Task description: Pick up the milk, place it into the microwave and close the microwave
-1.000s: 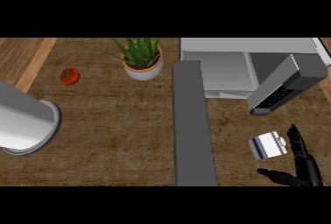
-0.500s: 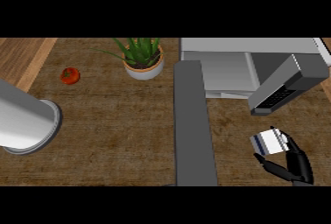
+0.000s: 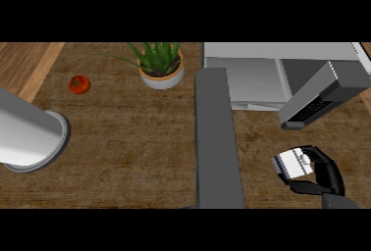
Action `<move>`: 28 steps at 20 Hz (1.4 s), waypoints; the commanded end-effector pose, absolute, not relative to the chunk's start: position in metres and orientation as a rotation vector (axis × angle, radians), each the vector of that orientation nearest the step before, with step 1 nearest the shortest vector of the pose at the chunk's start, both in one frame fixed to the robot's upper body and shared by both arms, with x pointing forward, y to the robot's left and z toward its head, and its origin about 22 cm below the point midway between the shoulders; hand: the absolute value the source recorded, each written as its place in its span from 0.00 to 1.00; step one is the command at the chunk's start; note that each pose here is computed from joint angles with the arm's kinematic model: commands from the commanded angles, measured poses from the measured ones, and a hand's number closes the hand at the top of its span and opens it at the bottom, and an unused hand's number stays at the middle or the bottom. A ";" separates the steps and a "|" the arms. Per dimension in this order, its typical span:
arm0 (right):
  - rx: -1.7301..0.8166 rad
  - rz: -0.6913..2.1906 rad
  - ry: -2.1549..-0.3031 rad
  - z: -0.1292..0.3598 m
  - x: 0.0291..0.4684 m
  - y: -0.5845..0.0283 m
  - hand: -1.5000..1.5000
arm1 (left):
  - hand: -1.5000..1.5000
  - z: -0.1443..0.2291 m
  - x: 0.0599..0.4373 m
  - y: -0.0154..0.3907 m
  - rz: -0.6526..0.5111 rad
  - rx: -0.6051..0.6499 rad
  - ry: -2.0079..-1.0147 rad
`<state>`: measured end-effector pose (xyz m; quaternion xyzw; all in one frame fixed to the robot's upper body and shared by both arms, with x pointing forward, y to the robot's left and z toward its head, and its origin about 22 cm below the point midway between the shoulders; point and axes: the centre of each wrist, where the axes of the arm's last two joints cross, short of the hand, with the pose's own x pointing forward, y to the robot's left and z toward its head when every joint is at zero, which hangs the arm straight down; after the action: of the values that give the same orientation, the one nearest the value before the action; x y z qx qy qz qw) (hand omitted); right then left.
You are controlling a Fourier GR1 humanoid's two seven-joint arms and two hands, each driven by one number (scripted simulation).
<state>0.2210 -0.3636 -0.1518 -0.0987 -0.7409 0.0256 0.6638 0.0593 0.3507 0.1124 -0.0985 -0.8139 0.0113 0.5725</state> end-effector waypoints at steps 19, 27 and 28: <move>-0.102 0.149 -1.874 -0.122 0.312 -0.249 1.00 | 0.00 0.114 0.064 0.358 0.019 -0.271 -1.914; -0.154 0.188 -1.880 -0.073 0.361 -0.268 1.00 | 0.00 0.110 0.067 0.348 0.005 -0.263 -1.912; -0.160 0.185 -1.864 -0.065 0.371 -0.255 1.00 | 0.00 0.115 0.066 0.361 0.027 -0.255 -1.907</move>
<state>0.3470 -0.2553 -0.0902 -0.0534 -0.8033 0.0715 0.5889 0.0633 0.3581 0.1164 -0.1122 -0.8126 0.0111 0.5718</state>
